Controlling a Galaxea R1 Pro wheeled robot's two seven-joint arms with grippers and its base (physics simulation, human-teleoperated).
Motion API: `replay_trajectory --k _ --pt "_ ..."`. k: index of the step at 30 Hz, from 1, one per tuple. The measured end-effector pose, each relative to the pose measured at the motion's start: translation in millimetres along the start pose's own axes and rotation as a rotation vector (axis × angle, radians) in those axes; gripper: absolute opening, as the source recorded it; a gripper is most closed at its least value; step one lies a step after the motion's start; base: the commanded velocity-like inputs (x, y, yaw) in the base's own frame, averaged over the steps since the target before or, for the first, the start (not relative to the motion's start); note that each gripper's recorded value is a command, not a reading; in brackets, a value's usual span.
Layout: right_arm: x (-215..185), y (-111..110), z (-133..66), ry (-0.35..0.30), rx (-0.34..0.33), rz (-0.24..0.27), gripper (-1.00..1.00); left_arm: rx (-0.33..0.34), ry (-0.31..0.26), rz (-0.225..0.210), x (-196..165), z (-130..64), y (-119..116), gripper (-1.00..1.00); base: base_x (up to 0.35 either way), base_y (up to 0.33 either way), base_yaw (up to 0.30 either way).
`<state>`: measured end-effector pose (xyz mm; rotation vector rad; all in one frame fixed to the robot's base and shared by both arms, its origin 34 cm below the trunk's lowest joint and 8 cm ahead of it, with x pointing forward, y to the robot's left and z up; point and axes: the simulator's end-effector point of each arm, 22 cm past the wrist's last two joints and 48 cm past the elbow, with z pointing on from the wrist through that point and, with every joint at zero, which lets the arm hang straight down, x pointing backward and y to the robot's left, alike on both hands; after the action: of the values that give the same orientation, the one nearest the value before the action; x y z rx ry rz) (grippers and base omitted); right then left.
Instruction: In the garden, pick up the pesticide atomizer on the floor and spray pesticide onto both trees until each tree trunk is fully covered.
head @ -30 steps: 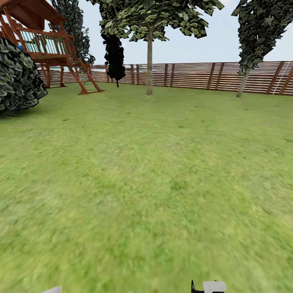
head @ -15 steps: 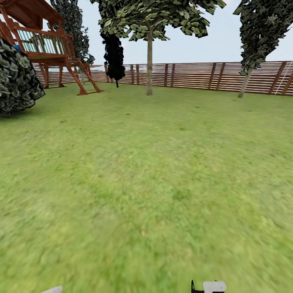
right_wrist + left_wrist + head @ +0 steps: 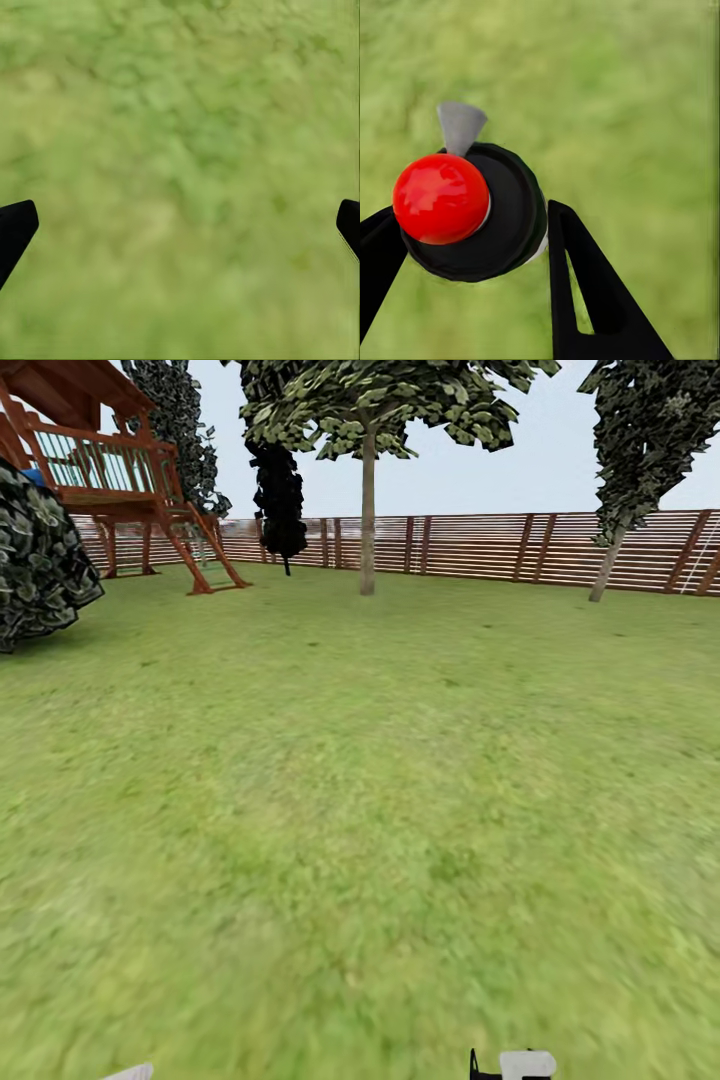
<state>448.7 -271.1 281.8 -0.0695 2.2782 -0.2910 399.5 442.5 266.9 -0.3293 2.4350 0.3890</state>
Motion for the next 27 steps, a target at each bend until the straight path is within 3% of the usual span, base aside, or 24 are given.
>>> replay_trajectory --k 27 --pt "0.4 -0.2 -0.2 0.001 0.000 0.000 1.00 0.000 0.001 -0.001 0.3 -0.1 -0.4 -1.00 0.339 0.000 0.000"
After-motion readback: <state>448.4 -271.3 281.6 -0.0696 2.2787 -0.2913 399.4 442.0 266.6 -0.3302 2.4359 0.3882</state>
